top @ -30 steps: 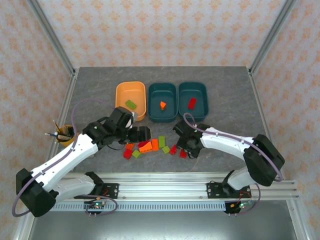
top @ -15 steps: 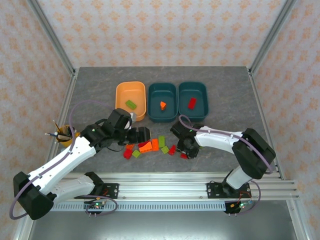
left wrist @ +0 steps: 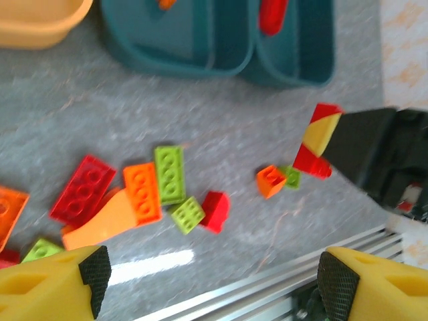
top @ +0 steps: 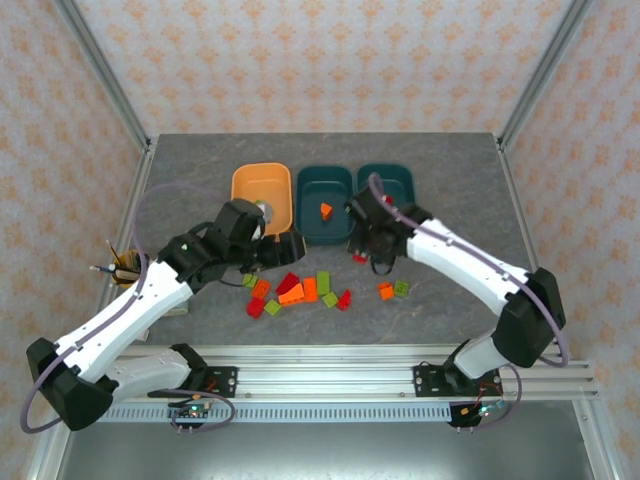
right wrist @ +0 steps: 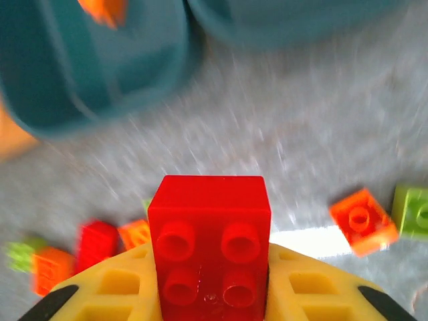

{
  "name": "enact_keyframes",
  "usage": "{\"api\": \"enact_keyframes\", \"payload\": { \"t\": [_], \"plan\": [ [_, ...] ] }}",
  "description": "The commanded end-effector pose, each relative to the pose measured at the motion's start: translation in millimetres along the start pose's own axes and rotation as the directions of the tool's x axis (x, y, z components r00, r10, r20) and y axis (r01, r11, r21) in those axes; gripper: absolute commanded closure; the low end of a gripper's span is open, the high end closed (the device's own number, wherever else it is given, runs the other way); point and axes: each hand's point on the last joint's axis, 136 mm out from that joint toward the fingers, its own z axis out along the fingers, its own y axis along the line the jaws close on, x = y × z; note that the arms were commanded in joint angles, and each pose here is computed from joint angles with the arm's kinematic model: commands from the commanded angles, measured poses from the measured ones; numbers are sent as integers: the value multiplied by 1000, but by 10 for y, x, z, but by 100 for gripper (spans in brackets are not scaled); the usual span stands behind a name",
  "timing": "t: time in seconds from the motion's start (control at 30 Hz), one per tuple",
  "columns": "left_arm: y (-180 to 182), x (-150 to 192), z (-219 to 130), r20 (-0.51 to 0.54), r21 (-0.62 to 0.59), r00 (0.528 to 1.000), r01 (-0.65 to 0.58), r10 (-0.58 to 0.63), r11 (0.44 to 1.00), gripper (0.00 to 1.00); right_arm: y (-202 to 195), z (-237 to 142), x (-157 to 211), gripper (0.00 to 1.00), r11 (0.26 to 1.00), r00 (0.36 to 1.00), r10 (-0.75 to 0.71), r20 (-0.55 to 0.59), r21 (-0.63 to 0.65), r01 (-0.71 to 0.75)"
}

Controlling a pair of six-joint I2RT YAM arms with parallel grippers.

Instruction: Sort the legos into containers by color

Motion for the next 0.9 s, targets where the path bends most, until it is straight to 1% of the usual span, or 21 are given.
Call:
{"api": "enact_keyframes", "payload": {
  "t": [0.0, 0.13, 0.27, 0.37, 0.53, 0.73, 0.87],
  "plan": [
    [-194, -270, 42, 61, 6, 998, 13, -13, 1000, 16, -318, -33, -329, 69, 988, 996, -83, 22, 129, 80],
    [-310, -477, 170, 88, 5, 996, 21, -21, 1000, 16, -260, 212, -712, 69, 983, 989, -145, -1, 116, 144],
    [-321, -609, 295, 101, -12, 994, 42, -40, 999, 16, -229, 607, -899, 70, 966, 966, -232, -110, 92, 242],
    [-318, -661, 346, 110, -20, 993, 50, -47, 999, 16, -212, 863, -929, 70, 945, 934, -308, -181, 57, 323],
    [-257, -654, 390, 107, -40, 993, 60, -56, 997, 16, -326, 1187, -962, 71, 930, 903, -342, -262, 42, 365],
    [-160, -582, 414, 87, -70, 995, 62, -56, 996, 16, -247, 1396, -904, 70, 925, 877, -371, -304, -37, 379],
    [-43, -520, 418, 83, -103, 994, 78, -70, 992, 16, -310, 1499, -892, 66, 924, 872, -364, -325, -8, 383]
  ]
}}
